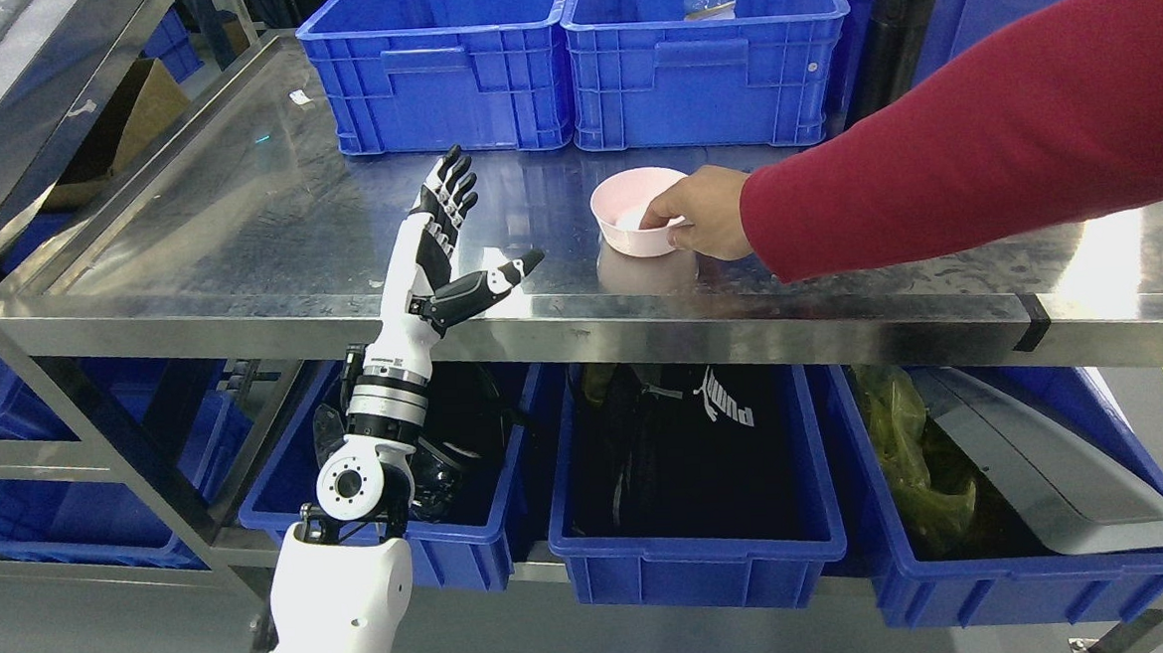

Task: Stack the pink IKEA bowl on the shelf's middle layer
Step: 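Raise the left hand toward the pink bowl on the shelf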

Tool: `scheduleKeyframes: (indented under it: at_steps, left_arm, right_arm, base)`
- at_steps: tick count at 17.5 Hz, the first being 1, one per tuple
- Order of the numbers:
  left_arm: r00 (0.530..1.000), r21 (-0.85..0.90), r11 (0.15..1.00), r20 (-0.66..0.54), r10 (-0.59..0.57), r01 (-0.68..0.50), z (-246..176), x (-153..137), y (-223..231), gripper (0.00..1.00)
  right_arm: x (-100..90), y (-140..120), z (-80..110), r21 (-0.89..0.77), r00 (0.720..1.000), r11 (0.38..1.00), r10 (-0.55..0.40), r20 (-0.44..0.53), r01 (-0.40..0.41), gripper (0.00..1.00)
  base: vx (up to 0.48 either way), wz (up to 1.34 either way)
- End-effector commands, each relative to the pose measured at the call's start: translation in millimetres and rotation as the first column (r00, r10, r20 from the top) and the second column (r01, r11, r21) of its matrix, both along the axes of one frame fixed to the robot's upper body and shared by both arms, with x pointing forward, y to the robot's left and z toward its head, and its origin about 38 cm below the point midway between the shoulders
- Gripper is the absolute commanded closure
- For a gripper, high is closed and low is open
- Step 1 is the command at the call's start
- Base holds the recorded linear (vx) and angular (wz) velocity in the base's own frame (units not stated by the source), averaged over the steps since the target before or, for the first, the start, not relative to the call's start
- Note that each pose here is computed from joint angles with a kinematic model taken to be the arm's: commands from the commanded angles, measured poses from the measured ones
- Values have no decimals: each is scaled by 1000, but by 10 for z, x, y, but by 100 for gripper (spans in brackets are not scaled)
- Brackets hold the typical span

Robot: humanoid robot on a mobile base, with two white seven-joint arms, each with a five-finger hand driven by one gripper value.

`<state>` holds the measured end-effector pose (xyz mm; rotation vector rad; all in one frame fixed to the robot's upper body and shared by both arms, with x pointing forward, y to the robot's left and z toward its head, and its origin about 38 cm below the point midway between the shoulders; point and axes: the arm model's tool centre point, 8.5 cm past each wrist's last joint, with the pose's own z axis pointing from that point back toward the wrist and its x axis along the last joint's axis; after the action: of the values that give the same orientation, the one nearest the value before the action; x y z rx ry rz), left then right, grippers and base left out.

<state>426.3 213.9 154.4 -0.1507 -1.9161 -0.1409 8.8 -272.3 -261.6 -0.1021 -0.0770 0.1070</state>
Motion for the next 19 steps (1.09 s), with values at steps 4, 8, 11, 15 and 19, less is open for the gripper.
scheduleKeyframes:
  at_steps: [4, 8, 11, 15, 19]
  left_arm:
    - [998, 53, 998, 57, 18, -21, 285, 153, 173, 0]
    - [991, 458, 887, 133, 1, -63, 728, 432, 523, 0]
    - [987, 791, 612, 92, -130, 7, 903, 516, 497, 0]
    - [984, 975, 221, 10, -177, 30, 918, 535, 614, 0]
    - [971, 977, 201, -18, -239, 67, 868, 620, 135, 0]
  right_arm:
    - [41, -109, 9, -16, 1000, 1000, 2, 15, -1, 0]
    - [41, -109, 9, -16, 1000, 1000, 2, 15, -1, 0]
    - [41, -109, 9, -16, 1000, 1000, 2, 15, -1, 0]
    - [32, -109, 9, -16, 1000, 1000, 2, 13, -1, 0]
    - [31, -109, 9, -16, 1000, 1000, 2, 13, -1, 0]
  base:
    - [0, 0]
    - [0, 0]
    - [0, 0]
    - [0, 0]
    - [0, 0]
